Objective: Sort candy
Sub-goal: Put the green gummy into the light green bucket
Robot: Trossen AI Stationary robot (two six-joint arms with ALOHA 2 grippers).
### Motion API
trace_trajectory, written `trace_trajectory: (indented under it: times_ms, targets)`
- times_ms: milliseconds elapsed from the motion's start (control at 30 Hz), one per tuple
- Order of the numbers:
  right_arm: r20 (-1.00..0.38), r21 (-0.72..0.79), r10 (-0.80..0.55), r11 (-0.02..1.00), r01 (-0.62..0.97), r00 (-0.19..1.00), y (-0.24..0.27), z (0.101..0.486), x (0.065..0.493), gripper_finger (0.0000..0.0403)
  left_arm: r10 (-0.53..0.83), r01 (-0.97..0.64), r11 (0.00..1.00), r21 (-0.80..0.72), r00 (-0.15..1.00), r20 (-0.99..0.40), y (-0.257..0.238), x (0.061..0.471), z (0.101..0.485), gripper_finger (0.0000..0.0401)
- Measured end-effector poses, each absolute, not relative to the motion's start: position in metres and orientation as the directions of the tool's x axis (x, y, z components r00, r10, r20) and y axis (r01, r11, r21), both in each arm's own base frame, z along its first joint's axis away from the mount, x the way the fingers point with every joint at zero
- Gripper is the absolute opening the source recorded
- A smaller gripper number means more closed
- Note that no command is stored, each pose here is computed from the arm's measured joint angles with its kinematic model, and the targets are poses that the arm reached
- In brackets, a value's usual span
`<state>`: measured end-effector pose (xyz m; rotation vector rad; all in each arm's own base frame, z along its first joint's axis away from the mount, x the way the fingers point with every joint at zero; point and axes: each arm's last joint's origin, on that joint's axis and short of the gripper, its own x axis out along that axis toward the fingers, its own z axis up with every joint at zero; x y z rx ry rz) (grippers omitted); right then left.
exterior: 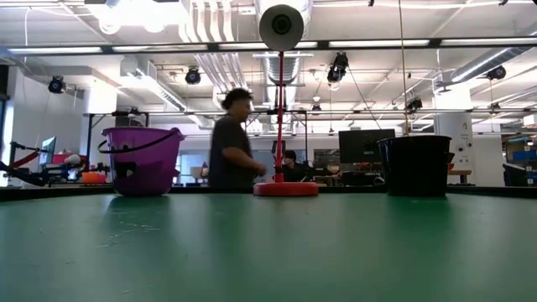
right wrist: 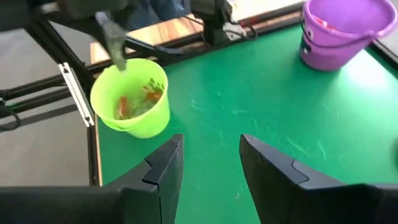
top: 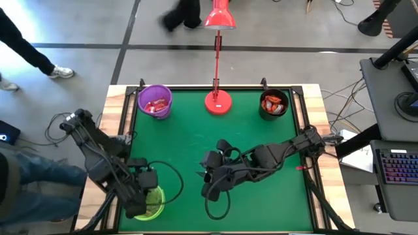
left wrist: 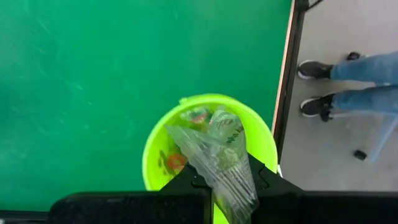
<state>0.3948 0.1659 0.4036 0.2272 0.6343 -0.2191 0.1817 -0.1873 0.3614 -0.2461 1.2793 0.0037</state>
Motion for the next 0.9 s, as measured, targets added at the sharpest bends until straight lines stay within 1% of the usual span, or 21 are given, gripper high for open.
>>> trace_trajectory:
  times_ms: [300, 500, 667, 900]
  targets:
    - [-0.605, 0.170, -0.134, 0.941, 0.292, 0.785, 0.166, 0.402, 0.396, 0.0151, -0.196, -0.139, 0.962, -0.236, 0.250, -0.948, -0.217, 0.170, 0.301, 0.0001]
    - [-0.606, 0.197, -0.134, 0.930, 0.311, 0.784, 0.166, 0.402, 0.396, 0.0150, -0.146, -0.220, 0.958, -0.185, 0.181, -0.973, -0.218, 0.158, 0.266, 0.0001]
    - [-0.606, 0.219, -0.135, 0.919, 0.328, 0.784, 0.166, 0.402, 0.396, 0.0144, -0.149, -0.221, 0.957, -0.187, 0.176, -0.973, -0.219, 0.157, 0.261, 0.0008]
    - [-0.605, 0.222, -0.143, 0.915, 0.338, 0.783, 0.166, 0.401, 0.396, 0.0146, -0.197, -0.140, 0.963, -0.229, 0.212, -0.957, -0.224, 0.160, 0.274, 0.0050]
